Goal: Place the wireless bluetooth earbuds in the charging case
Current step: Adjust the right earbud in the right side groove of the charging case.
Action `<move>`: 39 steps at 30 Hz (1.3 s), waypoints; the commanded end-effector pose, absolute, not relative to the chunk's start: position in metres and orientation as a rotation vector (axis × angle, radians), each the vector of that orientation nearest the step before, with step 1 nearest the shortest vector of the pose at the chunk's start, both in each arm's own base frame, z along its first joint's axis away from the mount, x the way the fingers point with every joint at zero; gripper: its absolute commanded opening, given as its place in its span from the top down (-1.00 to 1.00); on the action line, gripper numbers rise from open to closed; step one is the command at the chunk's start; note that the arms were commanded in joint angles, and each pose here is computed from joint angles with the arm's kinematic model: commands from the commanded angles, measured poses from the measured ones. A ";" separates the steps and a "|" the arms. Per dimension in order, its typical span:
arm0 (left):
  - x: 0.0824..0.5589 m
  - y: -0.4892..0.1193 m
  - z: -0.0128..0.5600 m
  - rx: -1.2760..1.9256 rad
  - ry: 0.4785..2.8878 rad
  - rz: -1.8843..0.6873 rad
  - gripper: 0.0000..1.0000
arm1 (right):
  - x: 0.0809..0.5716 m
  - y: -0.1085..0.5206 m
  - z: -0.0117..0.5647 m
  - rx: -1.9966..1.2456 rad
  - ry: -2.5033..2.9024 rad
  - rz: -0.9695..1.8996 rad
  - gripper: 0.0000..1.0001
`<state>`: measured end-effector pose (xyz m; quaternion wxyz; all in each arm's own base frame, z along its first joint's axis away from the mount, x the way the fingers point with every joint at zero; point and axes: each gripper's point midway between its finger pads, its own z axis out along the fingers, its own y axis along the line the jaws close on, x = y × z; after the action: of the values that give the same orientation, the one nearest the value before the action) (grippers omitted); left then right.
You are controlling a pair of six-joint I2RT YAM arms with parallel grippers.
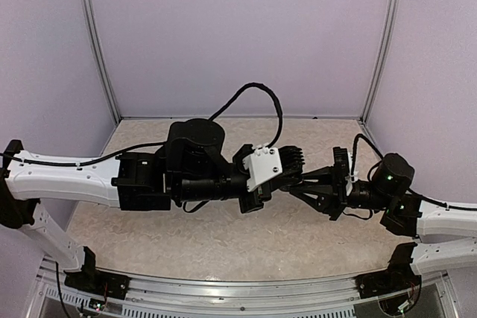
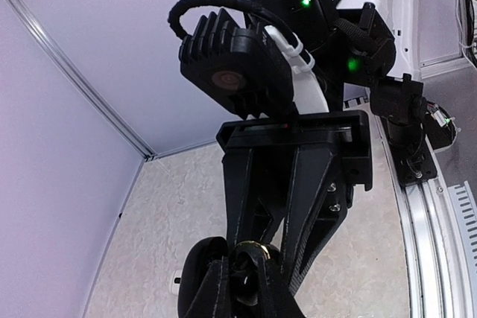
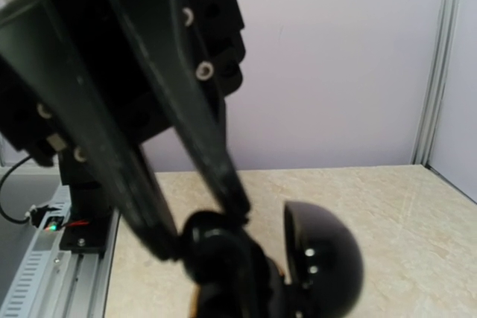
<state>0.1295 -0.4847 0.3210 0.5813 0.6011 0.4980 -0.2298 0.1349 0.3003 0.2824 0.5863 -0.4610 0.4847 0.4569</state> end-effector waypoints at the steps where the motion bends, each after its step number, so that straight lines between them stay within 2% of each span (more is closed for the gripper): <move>1: 0.128 -0.485 0.317 1.464 1.168 -0.511 0.74 | 0.131 0.302 0.296 -1.092 1.094 1.050 1.00; 24: 0.122 -0.485 0.295 1.605 1.192 -0.565 0.73 | 0.107 0.303 0.303 -1.232 0.979 1.074 1.00; 39: 0.124 -0.485 0.299 1.618 1.183 -0.551 0.50 | 0.106 0.304 0.303 -1.234 0.984 1.091 1.00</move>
<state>0.1194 -0.4855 0.3038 0.5143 0.6652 0.4863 -0.2377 0.1151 0.3043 0.2766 0.5514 -0.5266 0.4593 0.4558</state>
